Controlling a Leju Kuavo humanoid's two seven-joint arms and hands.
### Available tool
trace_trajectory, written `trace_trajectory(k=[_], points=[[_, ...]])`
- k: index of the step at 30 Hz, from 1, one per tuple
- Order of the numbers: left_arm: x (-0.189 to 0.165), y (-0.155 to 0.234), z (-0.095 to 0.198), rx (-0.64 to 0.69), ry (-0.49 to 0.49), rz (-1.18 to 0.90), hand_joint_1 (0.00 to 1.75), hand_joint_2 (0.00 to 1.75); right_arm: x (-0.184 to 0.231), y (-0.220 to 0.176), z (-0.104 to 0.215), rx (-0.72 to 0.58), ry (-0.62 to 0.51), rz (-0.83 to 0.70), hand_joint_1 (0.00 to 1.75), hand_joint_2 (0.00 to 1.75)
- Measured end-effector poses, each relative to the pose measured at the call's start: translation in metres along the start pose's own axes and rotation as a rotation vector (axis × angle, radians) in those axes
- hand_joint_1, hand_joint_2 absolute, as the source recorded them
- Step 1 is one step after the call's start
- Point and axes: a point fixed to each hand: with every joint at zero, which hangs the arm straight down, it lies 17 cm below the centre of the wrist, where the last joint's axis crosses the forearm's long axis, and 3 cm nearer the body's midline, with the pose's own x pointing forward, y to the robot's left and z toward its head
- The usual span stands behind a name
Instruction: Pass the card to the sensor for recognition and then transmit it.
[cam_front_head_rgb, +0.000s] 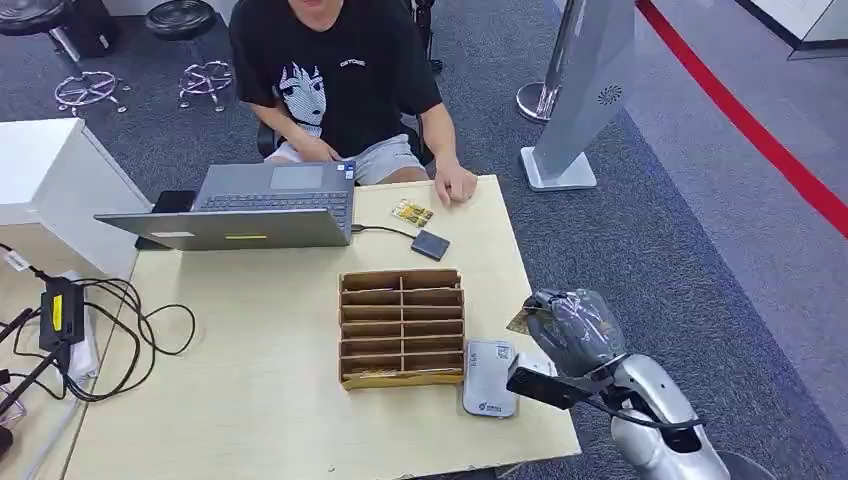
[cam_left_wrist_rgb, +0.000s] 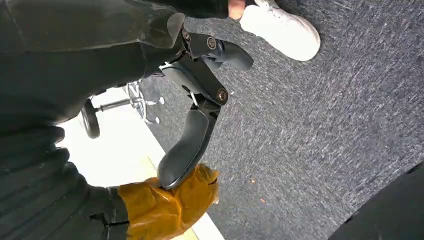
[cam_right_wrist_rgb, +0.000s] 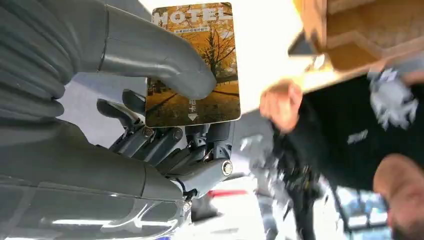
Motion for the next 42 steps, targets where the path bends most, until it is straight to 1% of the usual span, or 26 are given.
trace_trajectory(k=[3,7,12,21,42], points=[[0.000,0.000,0.000,-0.002,-0.002,0.000,0.00,1.75,-0.010,0.012,0.013,0.085,-0.006,-0.033,1.75,1.75],[0.000,0.000,0.000,-0.004,-0.003,0.000,0.00,1.75,-0.032,0.031,0.033,0.215,0.007,-0.038,1.75,1.75],[0.000,0.000,0.000,-0.005,-0.002,-0.001,0.00,1.75,-0.049,0.037,0.043,0.289,0.013,-0.020,1.75,1.75],[0.000,0.000,0.000,-0.004,-0.003,-0.001,0.00,1.75,-0.054,0.040,0.047,0.323,0.007,0.003,1.75,1.75],[0.000,0.000,0.000,-0.005,-0.002,-0.001,0.00,1.75,-0.052,0.047,0.048,0.354,-0.004,0.016,1.75,1.75]])
